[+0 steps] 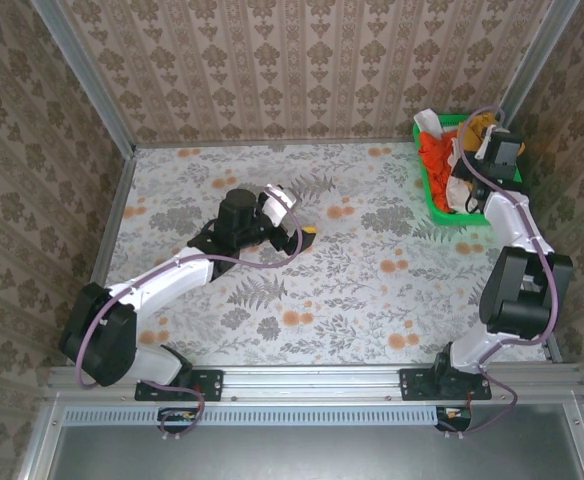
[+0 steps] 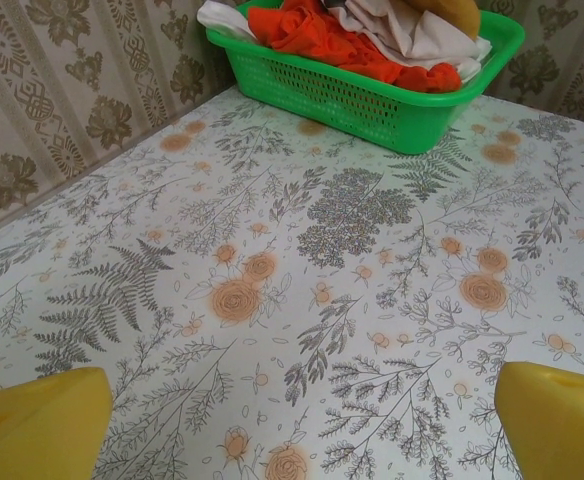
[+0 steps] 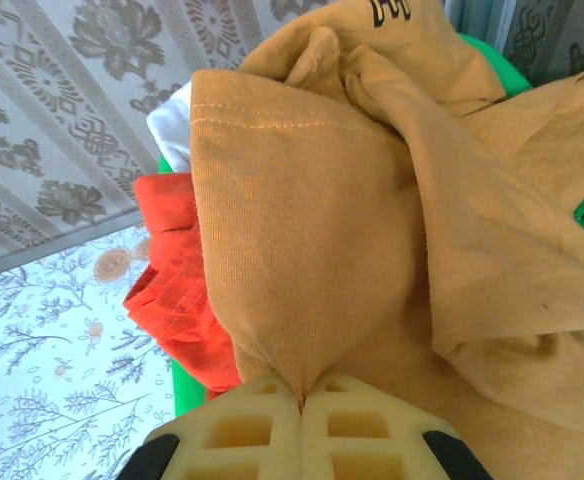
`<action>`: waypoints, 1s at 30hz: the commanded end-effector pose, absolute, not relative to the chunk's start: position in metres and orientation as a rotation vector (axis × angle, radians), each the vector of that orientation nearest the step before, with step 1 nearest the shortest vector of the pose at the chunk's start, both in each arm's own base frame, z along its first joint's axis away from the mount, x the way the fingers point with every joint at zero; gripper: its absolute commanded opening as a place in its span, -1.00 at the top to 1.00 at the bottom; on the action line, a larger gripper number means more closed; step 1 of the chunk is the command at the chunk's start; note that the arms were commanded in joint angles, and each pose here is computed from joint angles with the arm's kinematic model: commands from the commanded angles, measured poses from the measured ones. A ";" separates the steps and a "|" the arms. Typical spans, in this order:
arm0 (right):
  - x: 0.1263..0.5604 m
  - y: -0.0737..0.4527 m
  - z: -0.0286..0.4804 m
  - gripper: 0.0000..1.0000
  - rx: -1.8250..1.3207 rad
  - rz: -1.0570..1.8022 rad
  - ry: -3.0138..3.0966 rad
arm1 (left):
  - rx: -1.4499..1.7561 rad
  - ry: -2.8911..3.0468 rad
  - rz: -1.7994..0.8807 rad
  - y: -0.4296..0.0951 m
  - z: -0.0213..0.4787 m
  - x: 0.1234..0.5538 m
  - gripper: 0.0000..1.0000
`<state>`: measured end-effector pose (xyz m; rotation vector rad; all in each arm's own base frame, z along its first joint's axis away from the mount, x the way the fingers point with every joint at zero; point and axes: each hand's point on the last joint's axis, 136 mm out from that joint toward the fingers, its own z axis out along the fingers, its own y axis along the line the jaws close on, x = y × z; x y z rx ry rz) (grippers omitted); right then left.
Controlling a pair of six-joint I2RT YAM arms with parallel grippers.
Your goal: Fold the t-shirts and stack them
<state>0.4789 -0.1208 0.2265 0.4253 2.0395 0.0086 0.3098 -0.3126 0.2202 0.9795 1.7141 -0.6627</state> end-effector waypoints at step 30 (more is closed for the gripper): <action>0.329 0.136 0.478 1.00 -0.295 0.421 1.444 | 0.657 1.743 -0.623 -0.232 0.241 0.318 -1.00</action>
